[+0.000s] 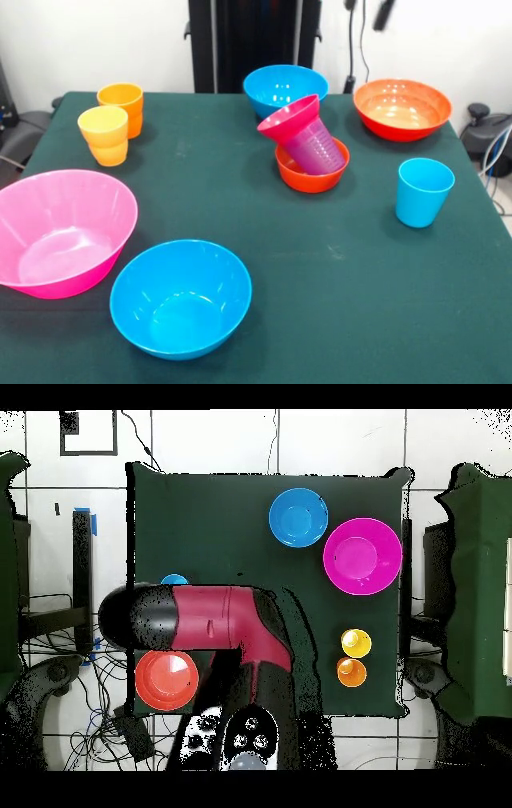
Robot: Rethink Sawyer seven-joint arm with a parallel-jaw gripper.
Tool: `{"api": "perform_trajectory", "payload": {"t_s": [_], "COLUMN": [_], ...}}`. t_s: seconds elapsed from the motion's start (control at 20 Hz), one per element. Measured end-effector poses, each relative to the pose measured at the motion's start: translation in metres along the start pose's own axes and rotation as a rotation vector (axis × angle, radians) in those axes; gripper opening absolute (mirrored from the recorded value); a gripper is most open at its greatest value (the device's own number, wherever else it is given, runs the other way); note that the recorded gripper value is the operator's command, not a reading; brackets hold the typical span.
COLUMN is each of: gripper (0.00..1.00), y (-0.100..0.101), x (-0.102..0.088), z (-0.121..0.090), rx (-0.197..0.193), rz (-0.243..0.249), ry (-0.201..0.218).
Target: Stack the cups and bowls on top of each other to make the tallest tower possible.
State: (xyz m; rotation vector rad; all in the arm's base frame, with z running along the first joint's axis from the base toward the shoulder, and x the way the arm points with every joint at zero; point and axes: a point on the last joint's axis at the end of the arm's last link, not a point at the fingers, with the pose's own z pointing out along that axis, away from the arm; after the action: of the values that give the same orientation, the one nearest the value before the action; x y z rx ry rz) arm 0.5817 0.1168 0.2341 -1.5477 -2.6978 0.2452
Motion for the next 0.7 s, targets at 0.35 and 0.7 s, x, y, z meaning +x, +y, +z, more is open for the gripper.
{"api": "perform_trajectory", "payload": {"t_s": [0.35,0.7], "gripper": [1.0,1.0], "y": [-0.029,-0.04], "x": [-0.052,-0.081], "z": [-0.004,0.037], "rx": [-0.064,-0.159], "rz": [0.071,0.104], "ry": [-0.066,-0.134]}}
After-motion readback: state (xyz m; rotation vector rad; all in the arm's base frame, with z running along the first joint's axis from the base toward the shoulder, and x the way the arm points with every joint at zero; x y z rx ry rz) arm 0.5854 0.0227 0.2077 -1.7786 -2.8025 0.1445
